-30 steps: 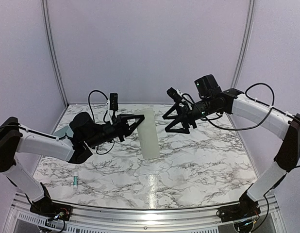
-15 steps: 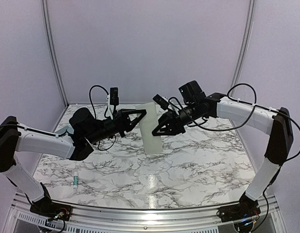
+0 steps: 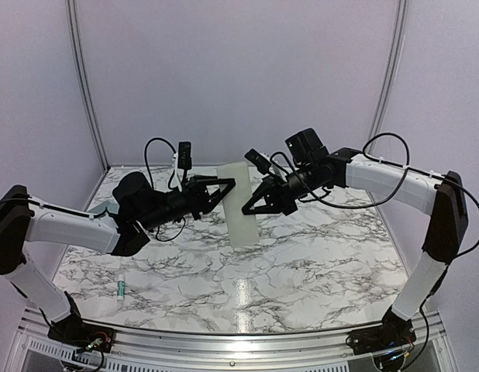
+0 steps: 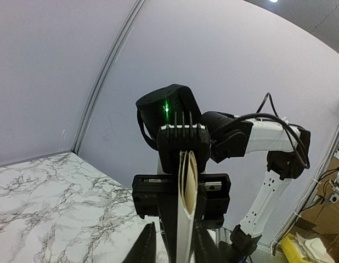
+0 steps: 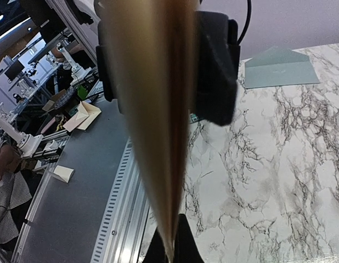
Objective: Place the letter into the envelope and seal it
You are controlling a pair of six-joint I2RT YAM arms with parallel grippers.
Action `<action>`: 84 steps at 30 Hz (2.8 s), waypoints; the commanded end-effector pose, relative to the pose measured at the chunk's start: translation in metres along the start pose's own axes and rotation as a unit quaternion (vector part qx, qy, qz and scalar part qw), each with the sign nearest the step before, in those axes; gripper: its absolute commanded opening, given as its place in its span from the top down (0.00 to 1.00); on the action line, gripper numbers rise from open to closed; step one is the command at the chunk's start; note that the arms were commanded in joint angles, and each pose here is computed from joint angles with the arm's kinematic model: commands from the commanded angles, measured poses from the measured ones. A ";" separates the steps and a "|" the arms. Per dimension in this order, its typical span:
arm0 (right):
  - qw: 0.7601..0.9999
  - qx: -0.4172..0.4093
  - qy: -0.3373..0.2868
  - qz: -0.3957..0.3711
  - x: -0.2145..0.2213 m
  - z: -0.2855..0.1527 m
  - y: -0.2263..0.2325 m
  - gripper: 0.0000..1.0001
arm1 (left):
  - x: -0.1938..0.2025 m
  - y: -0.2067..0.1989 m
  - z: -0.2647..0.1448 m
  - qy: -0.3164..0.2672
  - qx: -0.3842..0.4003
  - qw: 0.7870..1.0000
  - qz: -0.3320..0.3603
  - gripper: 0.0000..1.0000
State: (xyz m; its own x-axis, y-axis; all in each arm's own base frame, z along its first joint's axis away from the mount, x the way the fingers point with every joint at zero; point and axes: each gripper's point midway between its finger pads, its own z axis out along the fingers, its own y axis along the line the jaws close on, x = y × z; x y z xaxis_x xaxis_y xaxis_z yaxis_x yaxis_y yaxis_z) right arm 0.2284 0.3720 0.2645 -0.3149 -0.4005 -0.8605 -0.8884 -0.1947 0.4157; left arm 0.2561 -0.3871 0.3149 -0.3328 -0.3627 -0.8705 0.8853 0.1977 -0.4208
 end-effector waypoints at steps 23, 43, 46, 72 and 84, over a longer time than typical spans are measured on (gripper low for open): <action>0.999 0.018 -0.029 0.014 -0.019 -0.021 -0.028 1.00 | -0.001 0.027 -0.012 0.006 -0.048 0.999 0.004 0.59; 0.964 0.258 -0.059 -0.012 0.054 -0.176 -0.061 1.00 | -0.054 0.166 -0.208 0.053 -0.592 0.789 0.157 0.01; 0.961 0.267 -0.066 -0.019 0.055 -0.184 -0.057 1.00 | -0.069 0.184 -0.266 0.017 -0.709 0.696 0.112 0.01; 0.957 0.281 -0.050 -0.051 0.062 -0.183 -0.044 1.00 | 0.004 0.313 -0.379 0.170 -0.781 0.594 -0.097 0.70; 0.956 0.284 -0.049 -0.054 0.062 -0.183 -0.043 1.00 | 0.014 0.363 -0.371 0.184 -0.789 0.576 -0.106 0.93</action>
State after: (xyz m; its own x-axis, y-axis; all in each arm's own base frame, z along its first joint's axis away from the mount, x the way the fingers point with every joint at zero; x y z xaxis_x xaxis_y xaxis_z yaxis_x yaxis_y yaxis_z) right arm 0.3083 0.1935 0.2430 -0.2353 -0.3123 -0.9204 -0.9450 0.2947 0.1416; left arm 0.4425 0.0133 0.0624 -0.6809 -0.3581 -0.6389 -0.4695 0.8829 0.0055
